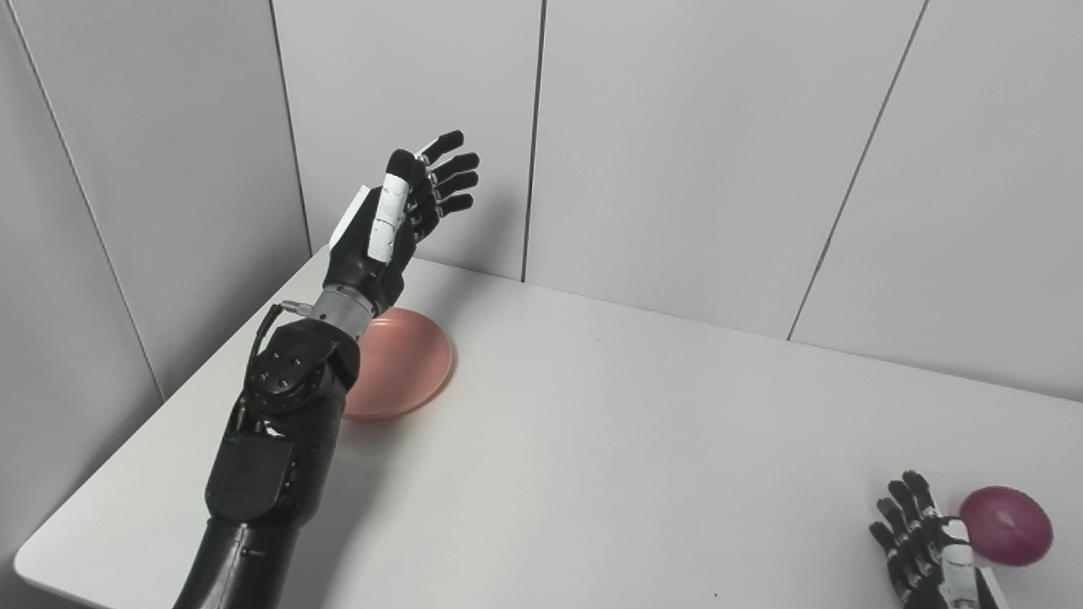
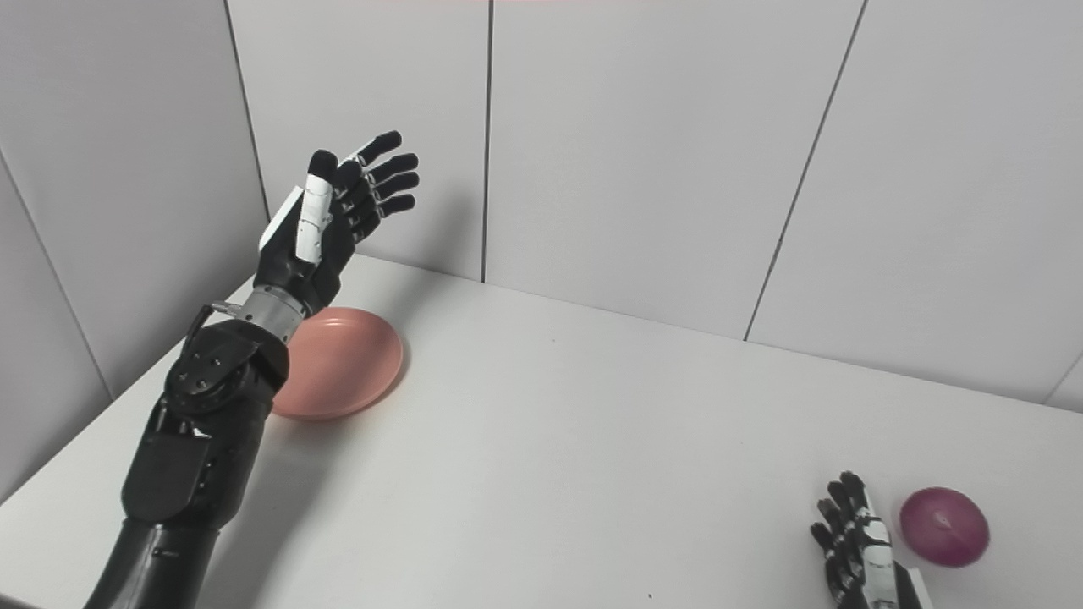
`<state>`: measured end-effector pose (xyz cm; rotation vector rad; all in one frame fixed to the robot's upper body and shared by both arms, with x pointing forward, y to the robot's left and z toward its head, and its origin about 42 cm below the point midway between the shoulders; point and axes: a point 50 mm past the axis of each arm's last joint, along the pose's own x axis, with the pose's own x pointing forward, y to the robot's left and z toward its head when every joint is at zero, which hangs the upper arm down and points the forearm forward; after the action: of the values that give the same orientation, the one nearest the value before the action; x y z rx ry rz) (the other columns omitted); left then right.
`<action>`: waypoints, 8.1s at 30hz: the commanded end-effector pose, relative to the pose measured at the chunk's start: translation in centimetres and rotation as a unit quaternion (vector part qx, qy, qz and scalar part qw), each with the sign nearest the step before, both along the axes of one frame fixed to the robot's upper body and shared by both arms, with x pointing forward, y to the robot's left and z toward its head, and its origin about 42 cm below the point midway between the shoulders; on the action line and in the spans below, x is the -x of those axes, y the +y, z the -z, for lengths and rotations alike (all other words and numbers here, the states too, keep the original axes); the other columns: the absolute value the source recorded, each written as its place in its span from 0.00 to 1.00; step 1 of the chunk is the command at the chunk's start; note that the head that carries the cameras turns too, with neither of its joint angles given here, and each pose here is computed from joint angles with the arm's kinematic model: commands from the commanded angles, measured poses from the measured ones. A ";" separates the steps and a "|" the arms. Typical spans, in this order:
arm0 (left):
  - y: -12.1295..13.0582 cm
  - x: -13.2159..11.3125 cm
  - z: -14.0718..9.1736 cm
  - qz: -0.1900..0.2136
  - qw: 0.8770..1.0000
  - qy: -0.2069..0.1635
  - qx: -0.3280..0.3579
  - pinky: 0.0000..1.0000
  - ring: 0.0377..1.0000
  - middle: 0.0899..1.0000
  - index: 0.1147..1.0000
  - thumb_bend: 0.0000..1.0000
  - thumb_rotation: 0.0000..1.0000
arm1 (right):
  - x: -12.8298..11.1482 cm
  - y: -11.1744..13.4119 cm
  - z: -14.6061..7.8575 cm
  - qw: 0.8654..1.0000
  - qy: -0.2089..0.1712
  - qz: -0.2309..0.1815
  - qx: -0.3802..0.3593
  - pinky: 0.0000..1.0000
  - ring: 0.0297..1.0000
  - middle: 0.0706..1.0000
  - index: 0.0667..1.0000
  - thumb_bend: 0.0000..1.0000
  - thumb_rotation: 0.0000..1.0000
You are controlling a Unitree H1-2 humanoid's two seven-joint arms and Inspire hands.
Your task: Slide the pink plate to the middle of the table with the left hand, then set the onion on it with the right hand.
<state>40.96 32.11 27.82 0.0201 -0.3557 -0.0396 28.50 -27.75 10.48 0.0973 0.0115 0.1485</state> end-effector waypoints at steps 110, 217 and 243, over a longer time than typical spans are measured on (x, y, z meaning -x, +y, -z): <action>0.2 -0.7 15.2 0.048 0.960 0.231 0.149 0.89 0.87 0.87 0.91 0.88 1.00 | 1.0 0.5 0.7 1.000 0.022 -0.009 -0.011 1.00 1.00 0.98 1.00 0.88 1.00; -13.8 3.1 20.2 0.207 0.948 0.236 -0.051 0.91 0.86 0.87 0.89 0.88 0.99 | -0.2 8.4 -1.6 1.000 -0.003 0.002 0.004 0.99 0.98 0.92 0.95 0.97 1.00; -16.2 5.3 21.8 0.116 0.964 0.240 -0.004 1.00 0.97 0.95 0.97 0.78 1.00 | -2.7 1.7 -10.0 0.961 -0.182 0.057 0.201 0.81 0.88 0.87 0.94 0.84 0.96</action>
<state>37.95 15.84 9.31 -0.0014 0.0242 -0.2789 30.46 -25.95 17.71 -0.2911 -0.1780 0.0425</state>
